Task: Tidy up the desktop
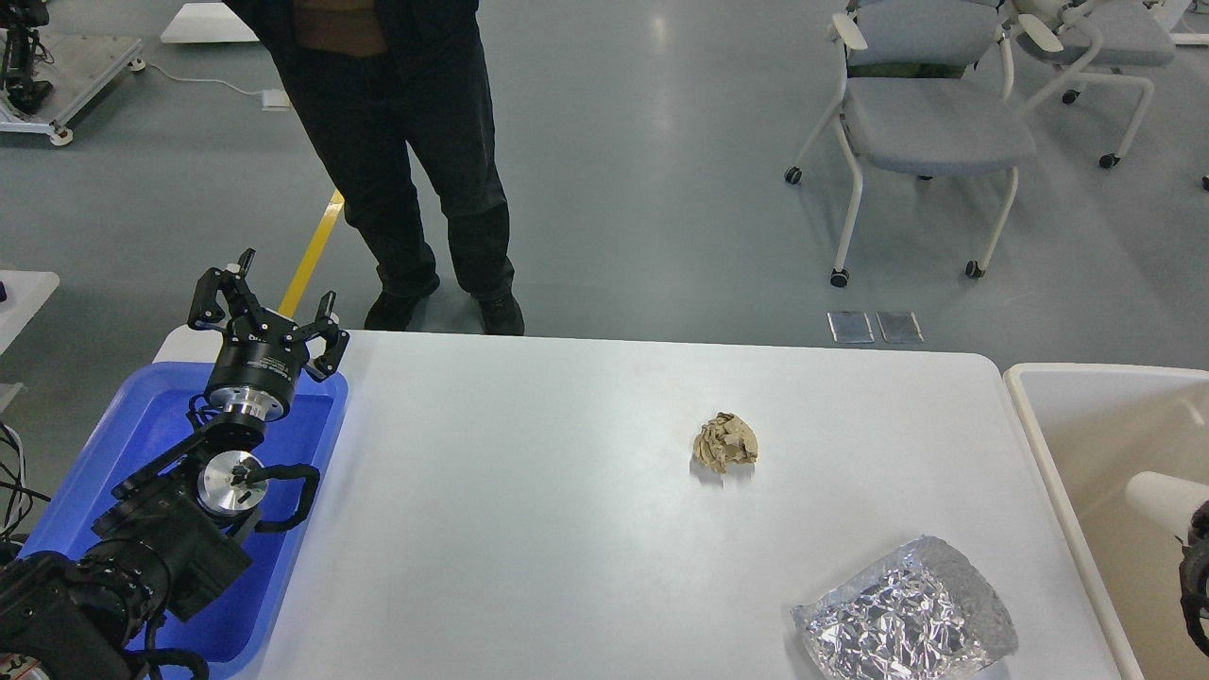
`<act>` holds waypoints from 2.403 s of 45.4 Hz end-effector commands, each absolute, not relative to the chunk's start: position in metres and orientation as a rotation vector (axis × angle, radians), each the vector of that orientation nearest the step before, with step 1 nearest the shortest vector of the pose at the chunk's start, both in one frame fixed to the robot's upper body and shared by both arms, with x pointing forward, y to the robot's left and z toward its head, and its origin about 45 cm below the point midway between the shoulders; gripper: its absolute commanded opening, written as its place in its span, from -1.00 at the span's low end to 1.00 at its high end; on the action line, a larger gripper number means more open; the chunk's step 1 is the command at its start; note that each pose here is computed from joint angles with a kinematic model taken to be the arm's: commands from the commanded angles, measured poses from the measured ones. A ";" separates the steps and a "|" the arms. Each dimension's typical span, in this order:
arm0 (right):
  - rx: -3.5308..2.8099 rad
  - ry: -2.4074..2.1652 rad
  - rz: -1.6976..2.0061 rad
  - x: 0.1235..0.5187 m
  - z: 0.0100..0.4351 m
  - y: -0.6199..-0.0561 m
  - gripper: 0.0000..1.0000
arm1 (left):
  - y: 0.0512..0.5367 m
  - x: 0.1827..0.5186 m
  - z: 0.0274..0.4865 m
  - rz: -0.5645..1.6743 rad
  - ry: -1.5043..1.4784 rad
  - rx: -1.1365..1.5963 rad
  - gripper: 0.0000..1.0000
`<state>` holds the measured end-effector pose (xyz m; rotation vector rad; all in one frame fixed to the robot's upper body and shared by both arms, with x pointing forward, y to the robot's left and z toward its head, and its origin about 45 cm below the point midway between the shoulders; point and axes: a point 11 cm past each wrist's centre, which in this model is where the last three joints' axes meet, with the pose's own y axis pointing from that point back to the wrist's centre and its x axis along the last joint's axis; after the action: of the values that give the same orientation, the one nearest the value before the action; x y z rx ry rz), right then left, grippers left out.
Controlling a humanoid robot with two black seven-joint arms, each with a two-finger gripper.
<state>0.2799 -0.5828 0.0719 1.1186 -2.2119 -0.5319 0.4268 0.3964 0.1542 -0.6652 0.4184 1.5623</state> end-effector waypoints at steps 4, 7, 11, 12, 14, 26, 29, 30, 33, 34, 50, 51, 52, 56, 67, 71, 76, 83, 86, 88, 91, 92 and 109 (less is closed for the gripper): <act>1.130 -2.214 -0.553 0.280 0.067 -0.577 0.80 | 0.396 0.427 0.154 1.562 0.419 -0.665 1.00; 1.137 -2.214 -0.554 0.282 0.067 -0.576 0.98 | 0.396 0.427 0.154 1.561 0.419 -0.666 1.00; 1.144 -2.209 -0.548 0.283 0.068 -0.576 1.00 | 0.397 0.427 0.154 1.563 0.417 -0.665 1.00; 1.145 -2.209 -0.545 0.283 0.068 -0.576 1.00 | 0.397 0.427 0.154 1.563 0.417 -0.665 1.00; 1.147 -2.209 -0.543 0.284 0.069 -0.576 1.00 | 0.397 0.427 0.154 1.563 0.417 -0.665 1.00; 1.174 -2.240 -0.523 0.301 0.081 -0.573 1.00 | 0.396 0.427 0.154 1.562 0.419 -0.665 1.00; 1.190 -2.250 -0.517 0.309 0.086 -0.571 1.00 | 0.396 0.427 0.154 1.562 0.419 -0.665 1.00; 1.198 -2.254 -0.514 0.312 0.088 -0.570 0.99 | 0.396 0.427 0.154 1.562 0.419 -0.665 1.00; 1.223 -2.273 -0.501 0.325 0.098 -0.568 0.99 | 0.397 0.427 0.155 1.561 0.418 -0.666 1.00; 1.229 -2.279 -0.496 0.328 0.101 -0.568 0.99 | 0.397 0.427 0.154 1.563 0.417 -0.665 1.00; 1.514 -2.460 -0.538 0.390 0.175 -0.550 0.99 | 0.397 0.427 0.154 1.563 0.417 -0.665 1.00; 1.541 -2.474 -0.550 0.393 0.179 -0.547 0.99 | 0.397 0.427 0.154 1.563 0.417 -0.665 1.00; 1.563 -2.492 -0.561 0.396 0.184 -0.544 0.99 | 0.397 0.427 0.154 1.563 0.417 -0.665 1.00; 1.683 -2.538 -0.608 0.411 0.202 -0.528 1.00 | 0.397 0.427 0.154 1.563 0.417 -0.665 1.00; 1.887 -2.538 -0.699 0.434 0.217 -0.485 1.00 | 0.397 0.427 0.154 1.563 0.417 -0.665 1.00; 1.960 -2.518 -0.778 0.444 0.211 -0.456 1.00 | 0.396 0.427 0.154 1.561 0.419 -0.666 1.00; 2.036 -2.495 -0.823 0.451 0.213 -0.435 1.00 | 0.396 0.427 0.154 1.562 0.419 -0.665 1.00; 2.173 -2.446 -0.871 0.461 0.227 -0.401 1.00 | 0.397 0.427 0.154 1.563 0.417 -0.665 1.00; 2.194 -2.457 -0.890 0.463 0.230 -0.398 1.00 | 0.397 0.427 0.154 1.563 0.417 -0.665 1.00; 2.198 -2.459 -0.912 0.464 0.228 -0.394 1.00 | 0.396 0.427 0.154 1.562 0.419 -0.665 1.00; 2.204 -2.456 -0.923 0.464 0.227 -0.390 1.00 | 0.397 0.427 0.154 1.563 0.417 -0.665 1.00; 2.201 -2.459 -0.925 0.464 0.226 -0.391 1.00 | 0.397 0.427 0.154 1.563 0.417 -0.665 1.00; 2.254 -2.416 -1.106 0.468 0.205 -0.344 1.00 | 0.397 0.427 0.154 1.563 0.417 -0.665 1.00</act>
<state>0.4666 -0.3694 0.2155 2.2233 -2.4374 -1.0040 0.4268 0.3968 0.1543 -0.6652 0.4177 1.5625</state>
